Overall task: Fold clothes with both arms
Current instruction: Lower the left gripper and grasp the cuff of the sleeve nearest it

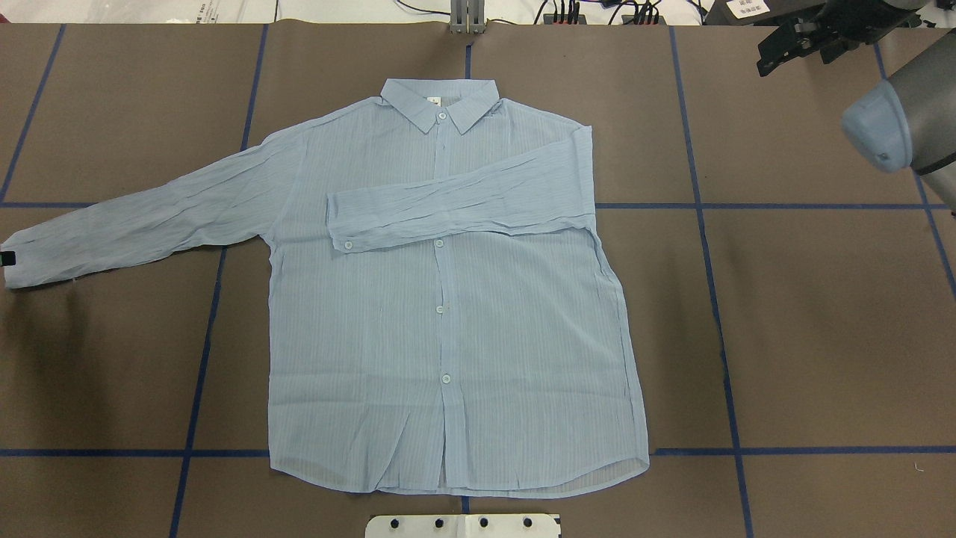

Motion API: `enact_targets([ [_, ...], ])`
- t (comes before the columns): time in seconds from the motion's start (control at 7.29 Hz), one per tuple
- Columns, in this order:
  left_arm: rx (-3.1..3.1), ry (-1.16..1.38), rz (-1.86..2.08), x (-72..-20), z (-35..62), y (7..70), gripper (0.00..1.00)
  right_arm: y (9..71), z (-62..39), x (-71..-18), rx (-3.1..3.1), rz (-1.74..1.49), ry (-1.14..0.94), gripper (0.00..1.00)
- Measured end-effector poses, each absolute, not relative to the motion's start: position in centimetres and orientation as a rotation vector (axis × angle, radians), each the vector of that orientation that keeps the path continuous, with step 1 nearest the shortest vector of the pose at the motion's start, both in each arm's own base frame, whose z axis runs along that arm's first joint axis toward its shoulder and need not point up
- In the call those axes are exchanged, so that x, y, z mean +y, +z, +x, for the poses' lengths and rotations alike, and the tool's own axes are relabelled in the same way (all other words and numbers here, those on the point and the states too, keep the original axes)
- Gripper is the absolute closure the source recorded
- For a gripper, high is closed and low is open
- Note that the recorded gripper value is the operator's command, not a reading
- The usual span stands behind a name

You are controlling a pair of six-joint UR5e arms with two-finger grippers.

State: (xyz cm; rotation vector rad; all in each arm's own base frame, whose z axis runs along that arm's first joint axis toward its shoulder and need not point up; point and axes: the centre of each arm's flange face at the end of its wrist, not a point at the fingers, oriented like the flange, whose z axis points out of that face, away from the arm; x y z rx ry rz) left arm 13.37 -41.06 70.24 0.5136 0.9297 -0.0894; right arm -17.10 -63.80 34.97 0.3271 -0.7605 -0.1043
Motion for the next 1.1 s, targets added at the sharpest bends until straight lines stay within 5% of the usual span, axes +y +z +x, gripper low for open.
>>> enact_targets([
  [0.82,0.925,-0.049,0.503,-39.6,15.1,72.5,0.28,35.8,-16.7,-62.9,-0.754,0.324,-0.101,0.0],
  [1.1,0.924,-0.049,0.5,-39.4,15.0,72.8,0.44,35.8,-16.6,-62.8,-0.754,0.325,-0.101,0.0],
])
